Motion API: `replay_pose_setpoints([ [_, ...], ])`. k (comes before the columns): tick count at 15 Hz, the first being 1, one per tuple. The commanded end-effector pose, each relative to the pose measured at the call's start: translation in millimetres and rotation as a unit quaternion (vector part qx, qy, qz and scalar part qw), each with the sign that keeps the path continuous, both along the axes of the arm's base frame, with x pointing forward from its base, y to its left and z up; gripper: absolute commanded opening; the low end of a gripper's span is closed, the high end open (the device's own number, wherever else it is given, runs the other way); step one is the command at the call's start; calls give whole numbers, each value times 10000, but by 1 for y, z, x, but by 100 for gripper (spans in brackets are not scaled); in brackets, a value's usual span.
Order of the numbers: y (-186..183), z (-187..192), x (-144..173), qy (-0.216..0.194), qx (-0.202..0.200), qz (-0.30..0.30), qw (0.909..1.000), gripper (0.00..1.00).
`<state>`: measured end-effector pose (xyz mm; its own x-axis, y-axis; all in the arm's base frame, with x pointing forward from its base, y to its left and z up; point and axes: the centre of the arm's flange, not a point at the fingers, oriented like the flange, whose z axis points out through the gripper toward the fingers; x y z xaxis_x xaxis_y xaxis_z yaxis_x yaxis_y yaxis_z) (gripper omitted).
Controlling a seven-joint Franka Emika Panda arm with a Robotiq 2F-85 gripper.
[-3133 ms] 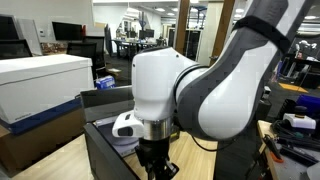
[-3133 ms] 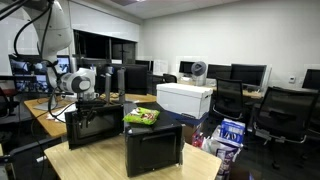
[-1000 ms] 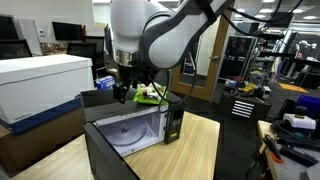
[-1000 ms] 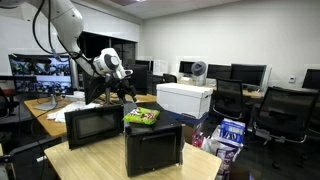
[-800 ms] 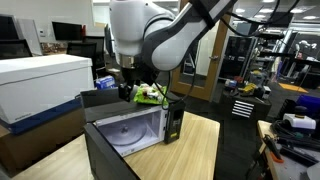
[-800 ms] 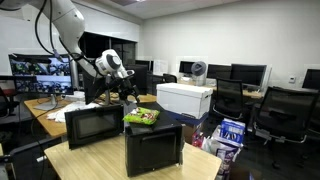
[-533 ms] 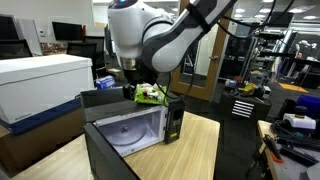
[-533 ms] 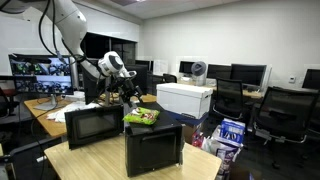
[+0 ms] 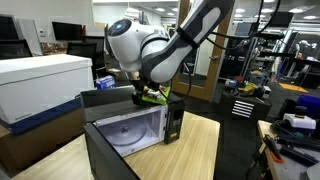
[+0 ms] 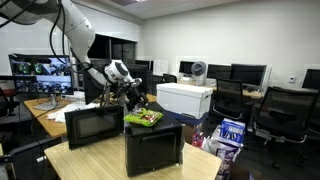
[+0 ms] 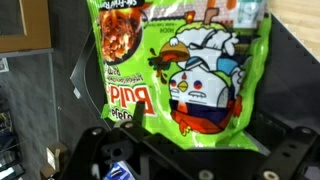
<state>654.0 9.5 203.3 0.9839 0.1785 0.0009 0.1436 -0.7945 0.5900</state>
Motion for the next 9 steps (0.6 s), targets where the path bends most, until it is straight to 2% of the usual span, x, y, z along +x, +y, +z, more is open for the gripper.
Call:
replay_pose_setpoints([
  [1,-7,-13,10,329,-188,-51,9993,100],
  [2,-6,-14,10,332,-237,-87,9991,75],
  [3,-5,-17,10,333,-309,-106,9989,73],
  [9,10,-18,4,487,-400,41,9980,32],
])
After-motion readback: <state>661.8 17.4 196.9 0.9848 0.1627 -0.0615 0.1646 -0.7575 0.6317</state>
